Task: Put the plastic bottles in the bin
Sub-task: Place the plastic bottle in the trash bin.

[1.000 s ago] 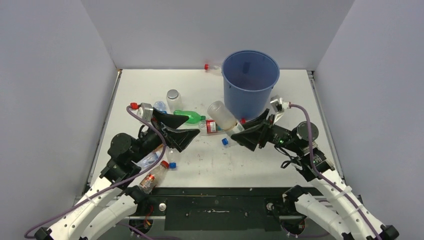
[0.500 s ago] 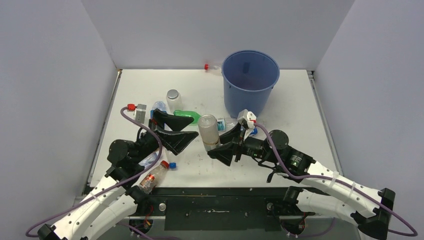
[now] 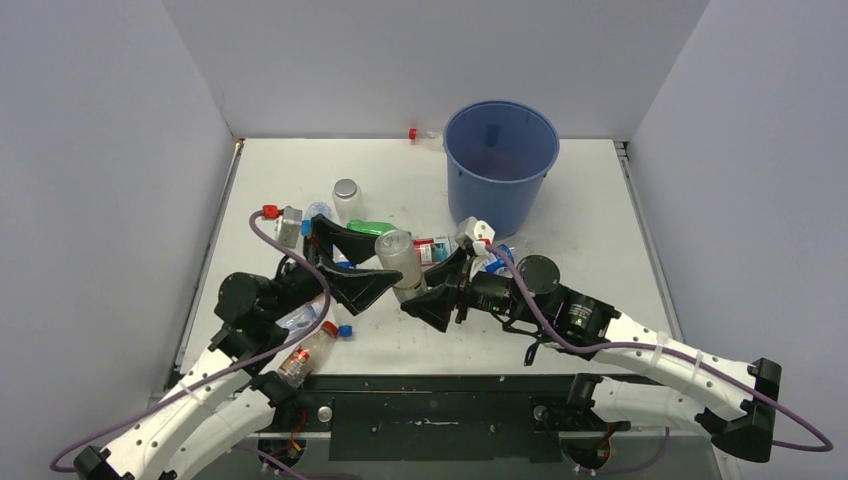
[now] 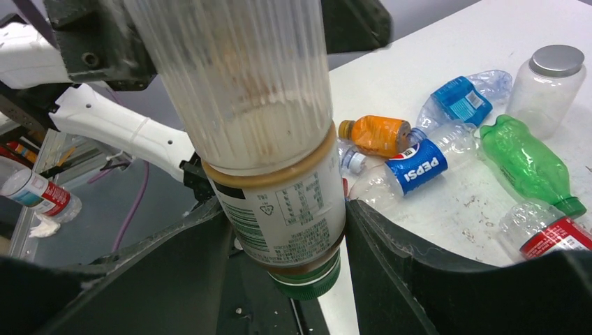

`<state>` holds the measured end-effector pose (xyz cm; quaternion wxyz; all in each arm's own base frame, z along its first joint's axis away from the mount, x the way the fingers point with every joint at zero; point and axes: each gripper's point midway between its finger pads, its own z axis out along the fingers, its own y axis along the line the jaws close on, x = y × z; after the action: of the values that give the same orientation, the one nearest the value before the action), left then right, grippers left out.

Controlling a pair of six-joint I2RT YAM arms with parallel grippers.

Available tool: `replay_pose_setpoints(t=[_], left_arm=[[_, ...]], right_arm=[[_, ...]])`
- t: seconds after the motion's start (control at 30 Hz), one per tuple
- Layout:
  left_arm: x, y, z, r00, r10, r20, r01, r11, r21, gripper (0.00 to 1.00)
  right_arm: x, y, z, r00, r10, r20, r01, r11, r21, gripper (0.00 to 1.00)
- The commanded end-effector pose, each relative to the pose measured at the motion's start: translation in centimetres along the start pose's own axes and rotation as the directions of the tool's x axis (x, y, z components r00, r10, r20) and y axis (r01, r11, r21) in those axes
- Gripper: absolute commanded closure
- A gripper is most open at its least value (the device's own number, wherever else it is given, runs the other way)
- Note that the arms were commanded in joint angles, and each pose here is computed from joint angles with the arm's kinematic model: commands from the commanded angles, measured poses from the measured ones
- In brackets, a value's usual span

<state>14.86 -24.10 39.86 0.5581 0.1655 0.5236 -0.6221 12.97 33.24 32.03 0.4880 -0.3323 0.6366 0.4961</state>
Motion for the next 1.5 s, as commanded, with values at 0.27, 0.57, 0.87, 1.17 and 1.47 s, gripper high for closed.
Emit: replay_pose_setpoints(t=[0.27,0.57,0.87,1.17,1.47], left_arm=[[-0.8,-2.6,0.7,0.992,0.098,-0.076,-0.09,0.991,0.102,0.28],[0.2,-3.4,1.1,0.99,0.062,-0.13,-0.039,0.985,0.169,0.48],[-1.9,-4.1,0.6,0.999,0.046,-0.007,-0.044,0.986,0.159,1.0],[-10.1,-2.9,-3.8,0.8,-0.238,0.551,0.17,0.97,0.173,1.0],[-12.3,-0.9,-6.3,0.607,-0.389,0.693,0.309,0.919,0.245,1.0]], right_arm=[[-1.5,0.4,0.3,0.992,-0.099,-0.071,0.103,0.994,0.042,0.95],[-1.6,0.2,0.5,0.989,-0.112,-0.093,0.118,0.991,0.058,0.95],[-3.7,1.0,-0.7,0.998,-0.067,0.01,0.066,0.996,0.061,0.14],[-9.7,3.6,-4.1,0.911,0.044,0.41,-0.019,0.998,-0.065,0.08],[-11.3,2.7,-3.1,0.804,0.176,0.567,-0.134,0.984,-0.116,0.05]])
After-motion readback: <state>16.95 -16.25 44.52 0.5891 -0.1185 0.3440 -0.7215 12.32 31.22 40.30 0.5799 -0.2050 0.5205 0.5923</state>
